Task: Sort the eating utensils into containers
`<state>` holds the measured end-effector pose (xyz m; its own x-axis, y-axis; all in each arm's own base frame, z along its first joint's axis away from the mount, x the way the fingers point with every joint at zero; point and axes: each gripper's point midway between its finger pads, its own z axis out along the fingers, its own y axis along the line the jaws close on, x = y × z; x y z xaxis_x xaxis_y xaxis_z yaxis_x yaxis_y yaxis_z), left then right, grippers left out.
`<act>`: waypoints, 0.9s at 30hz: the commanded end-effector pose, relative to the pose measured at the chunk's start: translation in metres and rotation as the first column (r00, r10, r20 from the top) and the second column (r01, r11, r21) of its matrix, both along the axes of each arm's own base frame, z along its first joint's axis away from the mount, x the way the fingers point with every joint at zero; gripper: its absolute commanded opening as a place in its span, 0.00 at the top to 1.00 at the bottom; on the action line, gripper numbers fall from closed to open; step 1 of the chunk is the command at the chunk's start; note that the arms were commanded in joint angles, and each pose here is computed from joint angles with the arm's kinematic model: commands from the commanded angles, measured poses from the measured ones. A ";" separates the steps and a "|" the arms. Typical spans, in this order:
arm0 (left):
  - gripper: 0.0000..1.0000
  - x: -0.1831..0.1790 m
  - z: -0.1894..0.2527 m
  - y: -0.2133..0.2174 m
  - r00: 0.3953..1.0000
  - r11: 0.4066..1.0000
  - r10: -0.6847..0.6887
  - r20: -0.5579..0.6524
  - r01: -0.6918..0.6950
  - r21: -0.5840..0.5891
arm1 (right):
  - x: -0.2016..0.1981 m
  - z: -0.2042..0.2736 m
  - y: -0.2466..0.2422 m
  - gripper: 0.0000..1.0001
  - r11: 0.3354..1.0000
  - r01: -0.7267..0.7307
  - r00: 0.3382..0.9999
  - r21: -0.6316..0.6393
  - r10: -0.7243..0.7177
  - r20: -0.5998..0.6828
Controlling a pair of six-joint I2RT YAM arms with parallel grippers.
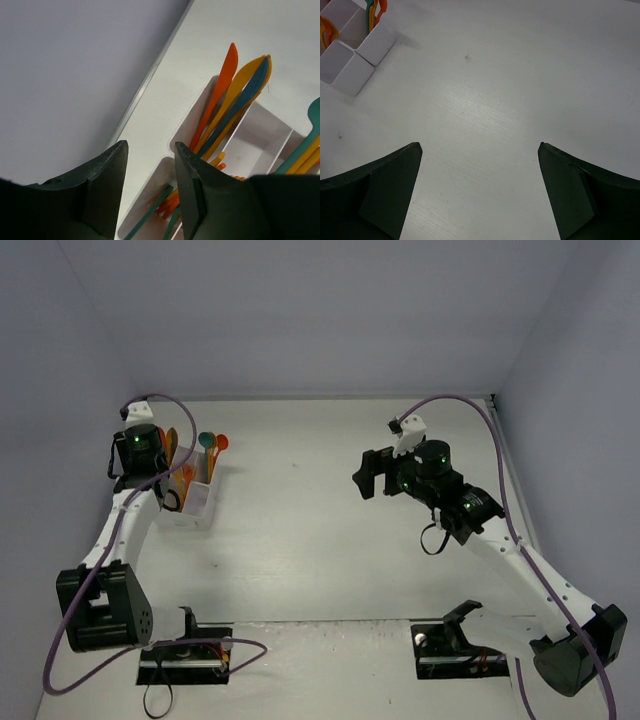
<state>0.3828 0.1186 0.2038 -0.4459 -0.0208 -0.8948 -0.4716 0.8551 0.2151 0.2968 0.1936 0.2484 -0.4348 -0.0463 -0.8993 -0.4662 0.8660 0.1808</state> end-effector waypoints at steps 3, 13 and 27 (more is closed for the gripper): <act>0.42 -0.016 0.083 -0.014 0.981 0.998 -0.035 0.190 0.045 -0.051 | 0.007 0.035 -0.012 0.00 0.998 0.051 0.994 0.032 -0.054 0.100; 0.19 -0.083 0.183 -0.077 0.897 0.956 -0.212 0.387 0.272 -0.106 | 0.001 0.088 -0.061 0.00 0.968 0.246 0.936 0.049 -0.251 0.245; 0.08 -0.227 0.180 -0.070 0.892 0.963 -0.254 0.375 0.268 0.013 | -0.059 0.145 -0.153 0.00 0.869 0.474 0.752 0.139 -0.482 0.449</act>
